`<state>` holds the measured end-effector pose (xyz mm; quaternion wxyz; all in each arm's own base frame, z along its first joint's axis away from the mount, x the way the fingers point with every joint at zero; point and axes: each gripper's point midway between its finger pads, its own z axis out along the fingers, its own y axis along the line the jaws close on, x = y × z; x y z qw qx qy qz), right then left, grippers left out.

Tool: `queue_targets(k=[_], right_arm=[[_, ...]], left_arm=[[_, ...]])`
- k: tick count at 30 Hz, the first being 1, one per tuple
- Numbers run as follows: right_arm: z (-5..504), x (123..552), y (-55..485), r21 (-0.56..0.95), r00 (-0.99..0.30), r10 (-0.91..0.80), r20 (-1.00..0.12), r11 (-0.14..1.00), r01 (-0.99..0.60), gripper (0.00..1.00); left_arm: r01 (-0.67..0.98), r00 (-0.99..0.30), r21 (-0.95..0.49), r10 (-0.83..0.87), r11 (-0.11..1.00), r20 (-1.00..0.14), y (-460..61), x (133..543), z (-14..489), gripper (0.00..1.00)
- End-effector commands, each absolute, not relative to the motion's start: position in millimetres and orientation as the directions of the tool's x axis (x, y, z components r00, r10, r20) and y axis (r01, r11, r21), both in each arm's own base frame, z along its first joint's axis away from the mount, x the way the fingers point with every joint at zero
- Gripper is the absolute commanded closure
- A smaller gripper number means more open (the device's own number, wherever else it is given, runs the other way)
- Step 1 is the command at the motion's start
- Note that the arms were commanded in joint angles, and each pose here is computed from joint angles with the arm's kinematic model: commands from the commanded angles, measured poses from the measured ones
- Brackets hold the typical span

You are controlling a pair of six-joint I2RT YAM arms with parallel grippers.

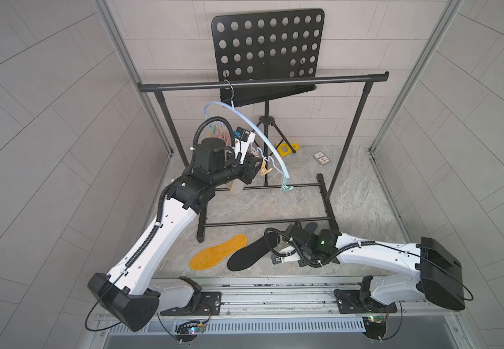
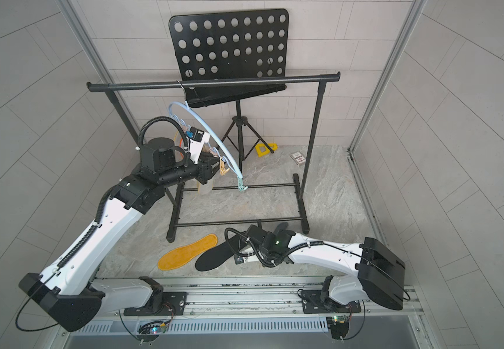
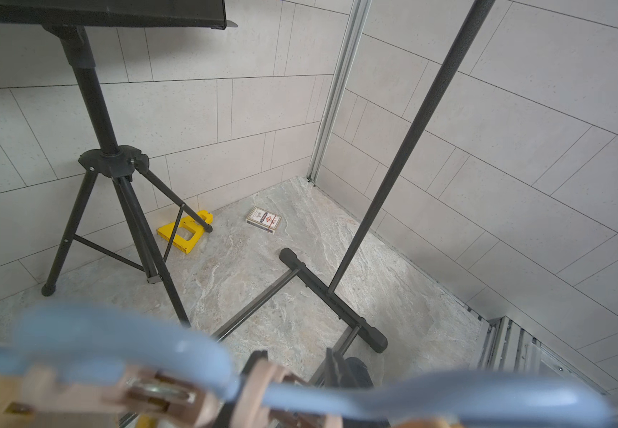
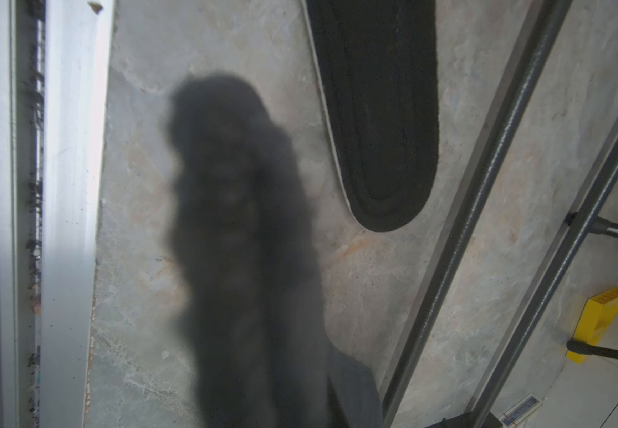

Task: Take the shoe insoles off the hanger
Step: Place the insole at the center of the board.

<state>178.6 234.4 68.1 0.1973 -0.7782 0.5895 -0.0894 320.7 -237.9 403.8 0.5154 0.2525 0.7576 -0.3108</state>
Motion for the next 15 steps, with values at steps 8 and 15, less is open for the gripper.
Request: queue_targets(k=[8,15], right_arm=[[56.6,176.7,245.5,-0.389,0.254,-0.961,-0.109,-0.194,-0.9,0.59],[53.1,165.7,253.9,-0.335,0.24,-0.956,-0.168,-0.174,-0.926,0.48]], left_arm=[[0.696,-0.321,-0.189,0.064,0.693,-0.945,-233.5,322.4,409.3,0.74],[0.697,-0.325,-0.191,0.067,0.691,-0.943,-233.5,321.1,407.3,0.74]])
